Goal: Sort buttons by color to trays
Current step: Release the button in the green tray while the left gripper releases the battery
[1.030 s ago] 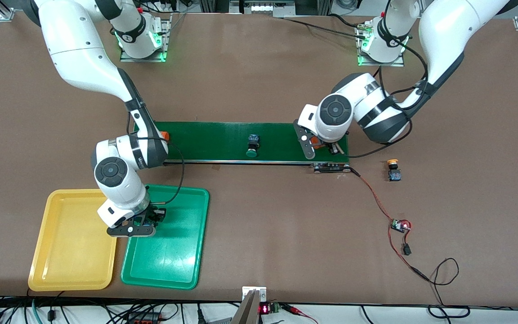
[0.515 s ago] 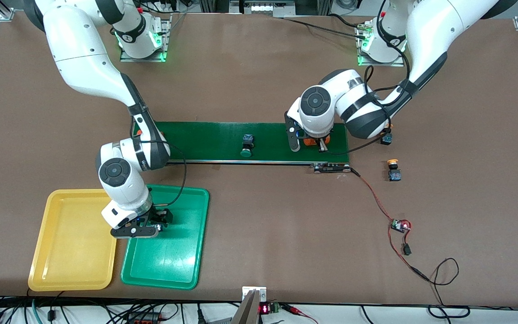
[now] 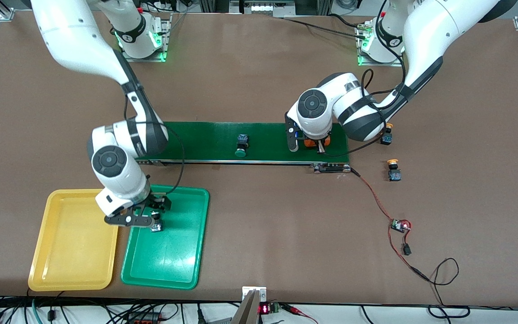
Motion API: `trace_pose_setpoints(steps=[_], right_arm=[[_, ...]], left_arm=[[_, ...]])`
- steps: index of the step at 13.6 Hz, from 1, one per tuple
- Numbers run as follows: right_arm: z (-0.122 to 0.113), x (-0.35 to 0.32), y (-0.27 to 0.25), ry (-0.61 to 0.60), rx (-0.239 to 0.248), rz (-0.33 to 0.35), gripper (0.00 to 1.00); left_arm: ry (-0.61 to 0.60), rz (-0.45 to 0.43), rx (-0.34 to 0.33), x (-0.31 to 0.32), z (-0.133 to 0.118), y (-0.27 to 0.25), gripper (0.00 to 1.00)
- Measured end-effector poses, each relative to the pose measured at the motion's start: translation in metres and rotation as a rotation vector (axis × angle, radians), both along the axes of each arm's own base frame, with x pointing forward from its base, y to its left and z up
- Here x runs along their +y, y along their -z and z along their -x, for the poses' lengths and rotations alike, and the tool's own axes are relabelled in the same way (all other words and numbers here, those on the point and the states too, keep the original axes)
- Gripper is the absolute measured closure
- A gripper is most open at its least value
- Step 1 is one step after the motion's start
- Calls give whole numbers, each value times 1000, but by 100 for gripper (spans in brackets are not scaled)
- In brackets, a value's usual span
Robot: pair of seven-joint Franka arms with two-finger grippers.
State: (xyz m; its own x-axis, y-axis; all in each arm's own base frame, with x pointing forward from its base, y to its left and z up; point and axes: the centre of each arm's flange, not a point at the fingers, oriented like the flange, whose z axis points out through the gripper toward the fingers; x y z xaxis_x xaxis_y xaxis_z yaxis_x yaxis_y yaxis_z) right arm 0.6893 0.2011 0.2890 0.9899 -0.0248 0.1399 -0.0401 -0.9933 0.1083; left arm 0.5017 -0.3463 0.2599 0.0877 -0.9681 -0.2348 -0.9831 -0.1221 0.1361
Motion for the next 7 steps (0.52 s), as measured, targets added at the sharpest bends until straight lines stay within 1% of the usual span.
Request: trace_pose_setpoints(steps=[1,2,4,5,6,7], right_arm=[[12,1,-8,1,20,2,0],[24,3,-15,9,44,-6,0],[53,12,-31,41,103,-56,0],[69,19,-40,48,125,-77,0],[83,26,-48,47,137,-87,0],[97,35,-54,48,145,-96,0]], left_arm=[[-7,2,-4,2,-3,0,44],[-19,3,-8,7,-8,0,34],[-34,8,-14,12,-15,-4,17],[-36,13,-18,12,-16,-7,7],[-40,18,-18,11,-17,-10,0],[-61,21,-11,11,-18,-14,0]])
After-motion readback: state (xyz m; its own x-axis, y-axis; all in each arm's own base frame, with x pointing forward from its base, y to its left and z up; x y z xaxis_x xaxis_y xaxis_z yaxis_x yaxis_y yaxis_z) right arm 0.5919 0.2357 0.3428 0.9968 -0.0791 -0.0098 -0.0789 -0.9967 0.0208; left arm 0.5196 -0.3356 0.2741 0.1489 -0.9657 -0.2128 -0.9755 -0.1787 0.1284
